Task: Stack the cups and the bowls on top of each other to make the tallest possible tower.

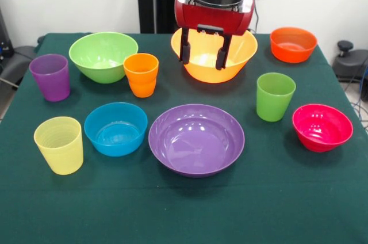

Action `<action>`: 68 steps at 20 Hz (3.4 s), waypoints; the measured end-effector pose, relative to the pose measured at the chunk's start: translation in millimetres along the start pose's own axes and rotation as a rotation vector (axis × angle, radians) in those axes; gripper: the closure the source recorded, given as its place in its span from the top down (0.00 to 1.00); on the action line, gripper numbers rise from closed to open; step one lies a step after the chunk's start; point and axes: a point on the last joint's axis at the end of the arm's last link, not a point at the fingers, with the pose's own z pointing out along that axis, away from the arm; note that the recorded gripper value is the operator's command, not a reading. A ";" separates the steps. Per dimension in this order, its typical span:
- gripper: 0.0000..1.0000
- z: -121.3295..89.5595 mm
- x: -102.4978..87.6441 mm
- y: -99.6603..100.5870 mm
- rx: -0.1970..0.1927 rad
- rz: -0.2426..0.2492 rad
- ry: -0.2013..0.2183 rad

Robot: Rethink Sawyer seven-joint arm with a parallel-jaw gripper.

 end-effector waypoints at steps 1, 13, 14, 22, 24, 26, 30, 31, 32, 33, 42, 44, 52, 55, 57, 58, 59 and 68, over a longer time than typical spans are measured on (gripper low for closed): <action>1.00 1.1 -4.3 0.9 -0.001 0.000 -0.005; 1.00 22.8 -25.7 10.0 -0.004 -0.006 -0.017; 1.00 23.9 -26.9 10.3 -0.004 -0.006 -0.018; 1.00 36.6 -44.8 12.4 -0.008 -0.003 -0.035; 1.00 38.4 -48.4 12.3 -0.008 -0.002 -0.039; 1.00 40.2 -52.2 12.2 -0.009 -0.001 -0.044; 1.00 42.0 -54.0 12.3 -0.009 0.000 -0.045; 1.00 42.0 -54.2 12.4 -0.009 0.000 -0.046; 1.00 42.0 -54.4 12.5 -0.009 0.000 -0.046; 1.00 42.1 -54.4 12.4 -0.009 0.000 -0.046; 1.00 42.1 -54.5 13.0 -0.010 -0.001 -0.046; 1.00 42.1 -54.4 13.3 -0.011 -0.001 -0.046; 1.00 42.1 -54.4 13.7 -0.011 -0.002 -0.046; 1.00 41.4 -54.3 14.8 -0.011 -0.003 -0.047; 1.00 39.5 -54.5 16.0 -0.011 -0.005 -0.050; 1.00 38.3 -54.6 16.9 -0.011 -0.006 -0.052; 1.00 37.2 -54.5 18.4 -0.010 -0.008 -0.053; 1.00 18.4 -52.7 42.4 -0.006 -0.041 -0.081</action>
